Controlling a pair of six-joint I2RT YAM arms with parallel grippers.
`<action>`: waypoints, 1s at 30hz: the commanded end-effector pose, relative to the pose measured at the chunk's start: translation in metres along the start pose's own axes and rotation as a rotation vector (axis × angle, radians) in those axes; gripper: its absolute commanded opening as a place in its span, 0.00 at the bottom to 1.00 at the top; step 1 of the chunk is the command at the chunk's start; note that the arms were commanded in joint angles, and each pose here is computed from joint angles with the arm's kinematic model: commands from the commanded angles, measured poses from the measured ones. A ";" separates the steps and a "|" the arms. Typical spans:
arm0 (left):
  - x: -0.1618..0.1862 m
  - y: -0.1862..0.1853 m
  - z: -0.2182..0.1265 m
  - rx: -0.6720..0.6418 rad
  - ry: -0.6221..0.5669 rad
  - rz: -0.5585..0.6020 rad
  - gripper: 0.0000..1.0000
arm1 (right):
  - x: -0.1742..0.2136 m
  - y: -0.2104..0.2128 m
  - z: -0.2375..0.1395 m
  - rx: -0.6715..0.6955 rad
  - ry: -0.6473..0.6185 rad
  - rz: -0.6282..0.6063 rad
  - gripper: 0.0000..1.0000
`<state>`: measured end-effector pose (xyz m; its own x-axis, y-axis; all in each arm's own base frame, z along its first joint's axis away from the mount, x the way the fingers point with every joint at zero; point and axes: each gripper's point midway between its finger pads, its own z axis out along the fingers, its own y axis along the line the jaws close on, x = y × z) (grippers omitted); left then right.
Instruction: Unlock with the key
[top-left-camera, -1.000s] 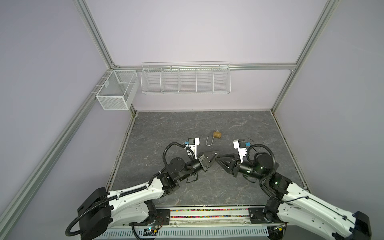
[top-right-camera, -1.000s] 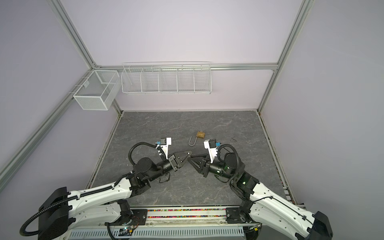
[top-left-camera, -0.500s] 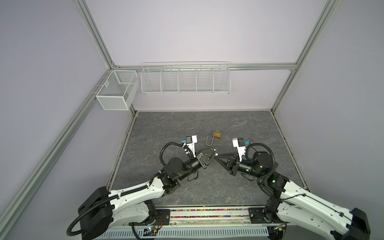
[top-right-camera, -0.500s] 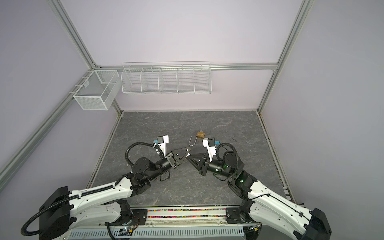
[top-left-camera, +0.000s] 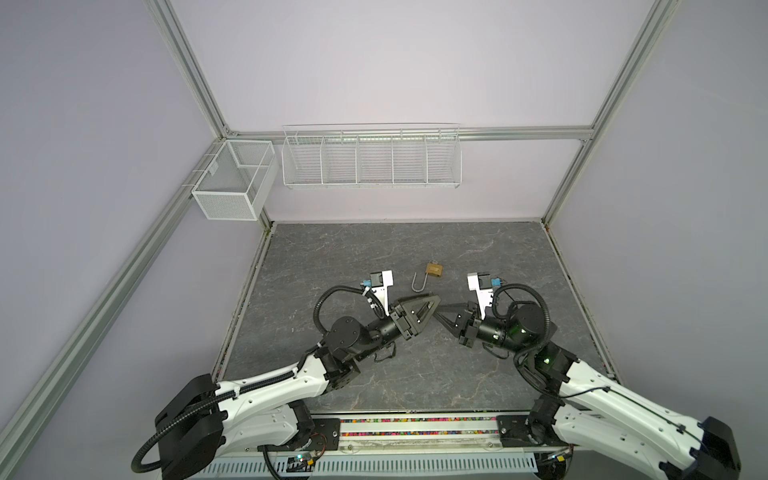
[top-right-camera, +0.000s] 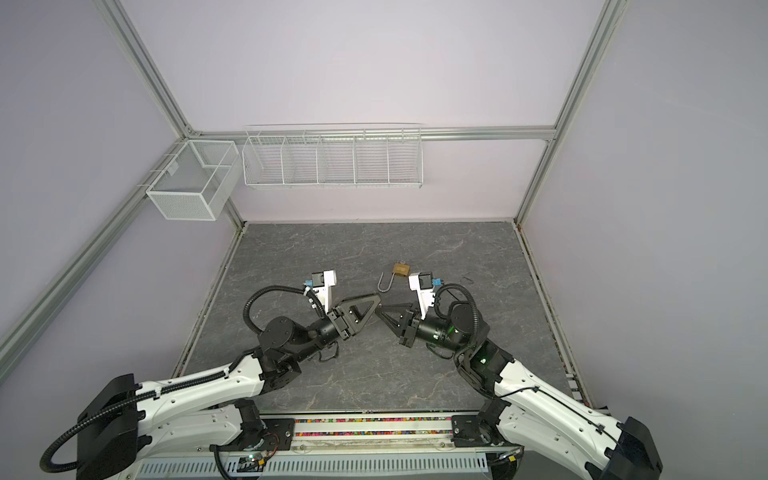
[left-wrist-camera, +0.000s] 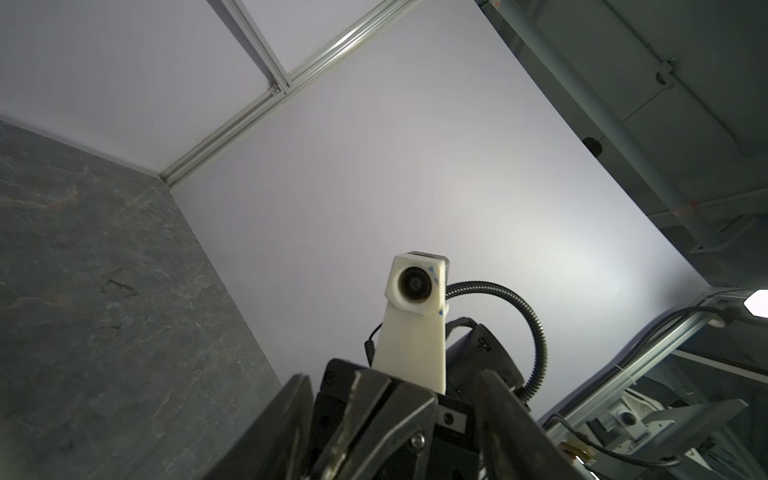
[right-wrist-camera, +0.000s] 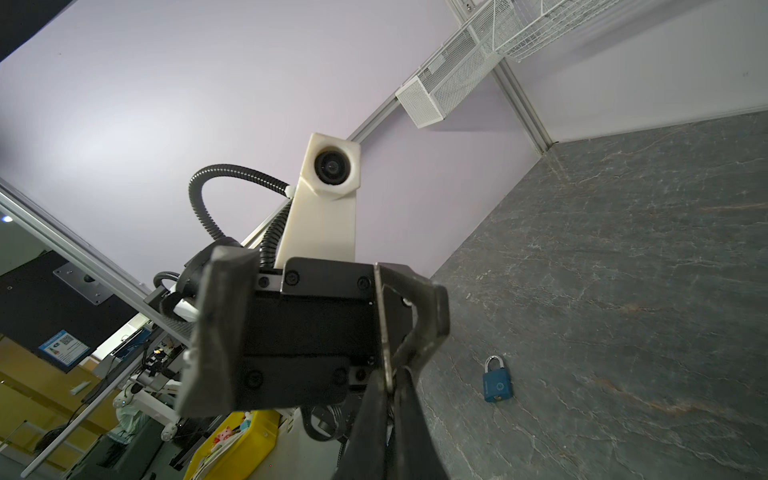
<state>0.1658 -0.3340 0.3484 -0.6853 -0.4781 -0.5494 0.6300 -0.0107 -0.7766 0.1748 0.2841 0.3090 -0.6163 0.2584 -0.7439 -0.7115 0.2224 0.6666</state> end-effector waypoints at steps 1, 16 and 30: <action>0.007 0.006 -0.008 -0.039 0.029 0.021 0.81 | -0.003 -0.004 -0.002 0.033 -0.001 -0.008 0.06; -0.035 0.114 -0.141 -1.050 0.036 0.183 0.96 | 0.036 -0.056 -0.047 0.403 0.234 -0.107 0.06; 0.026 0.177 -0.264 -1.626 0.110 -0.249 0.95 | 0.118 -0.093 -0.064 0.430 0.524 -0.032 0.06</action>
<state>0.1814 -0.1320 0.1364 -0.7782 -0.4758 -0.4098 -0.3512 0.8708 -0.3441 0.1536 0.2293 0.1572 -0.7660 -0.1834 -0.6162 -0.5664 0.6458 0.5120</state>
